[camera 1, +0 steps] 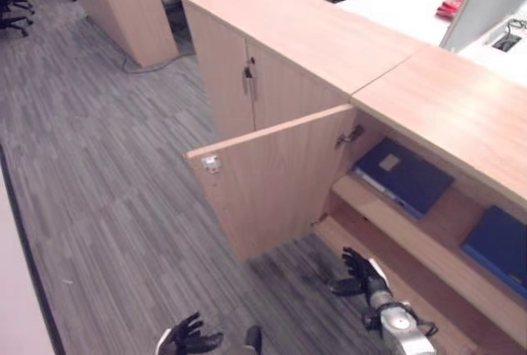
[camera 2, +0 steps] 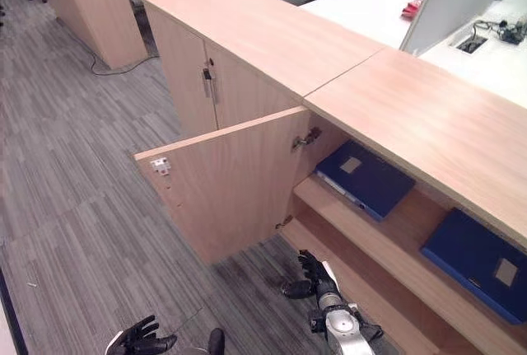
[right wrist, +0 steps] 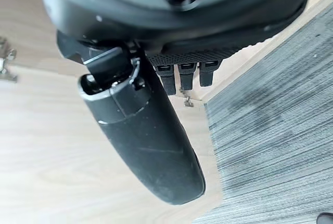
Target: Put the empty folder in the office cabinet
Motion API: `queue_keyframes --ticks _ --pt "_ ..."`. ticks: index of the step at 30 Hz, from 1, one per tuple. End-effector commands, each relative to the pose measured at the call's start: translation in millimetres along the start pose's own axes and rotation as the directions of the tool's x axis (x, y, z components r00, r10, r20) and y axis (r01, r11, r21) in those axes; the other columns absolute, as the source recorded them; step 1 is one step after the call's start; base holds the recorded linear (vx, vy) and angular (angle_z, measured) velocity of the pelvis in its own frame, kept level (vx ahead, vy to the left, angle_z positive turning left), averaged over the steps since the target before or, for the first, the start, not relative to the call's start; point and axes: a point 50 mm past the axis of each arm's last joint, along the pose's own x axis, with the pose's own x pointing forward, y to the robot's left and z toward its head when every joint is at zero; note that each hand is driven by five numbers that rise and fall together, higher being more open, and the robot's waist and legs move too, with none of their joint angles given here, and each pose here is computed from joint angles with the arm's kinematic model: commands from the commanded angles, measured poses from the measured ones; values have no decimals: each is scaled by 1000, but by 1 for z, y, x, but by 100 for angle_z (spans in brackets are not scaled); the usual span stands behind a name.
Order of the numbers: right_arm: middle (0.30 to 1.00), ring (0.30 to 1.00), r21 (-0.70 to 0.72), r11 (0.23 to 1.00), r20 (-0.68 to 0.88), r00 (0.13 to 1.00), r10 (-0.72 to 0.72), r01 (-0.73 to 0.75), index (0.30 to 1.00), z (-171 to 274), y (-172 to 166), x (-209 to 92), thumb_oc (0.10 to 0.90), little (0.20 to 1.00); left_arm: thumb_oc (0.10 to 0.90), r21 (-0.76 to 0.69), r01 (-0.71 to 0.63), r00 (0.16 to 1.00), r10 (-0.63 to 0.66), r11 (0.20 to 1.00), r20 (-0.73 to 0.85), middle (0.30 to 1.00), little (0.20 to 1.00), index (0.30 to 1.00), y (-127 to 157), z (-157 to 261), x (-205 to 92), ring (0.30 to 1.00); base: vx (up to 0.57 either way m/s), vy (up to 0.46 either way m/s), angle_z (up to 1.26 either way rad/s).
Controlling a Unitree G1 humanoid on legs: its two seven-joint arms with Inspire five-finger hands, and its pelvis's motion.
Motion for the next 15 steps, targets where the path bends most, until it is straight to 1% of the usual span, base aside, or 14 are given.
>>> queue_keyframes --ticks 1,7,9,15 --pt "900 900 19 999 186 982 -38 35 900 46 -18 12 800 900 800 16 -2 992 0 1000 125 900 900 900 1 34 8 900 46 152 91" --pt "900 900 23 999 177 984 -37 34 900 40 -19 9 800 900 800 16 4 988 -7 1000 152 900 900 900 -2 41 9 900 59 -19 59" --pt "900 900 9 999 155 987 -35 34 900 33 -20 6 800 900 800 -22 -3 986 7 1000 166 900 900 900 -3 42 9 900 78 -64 3" --pt "900 900 16 998 116 991 -62 60 900 20 -28 0 800 900 800 -70 9 971 8 998 239 900 900 900 -5 55 8 900 66 -28 -5"
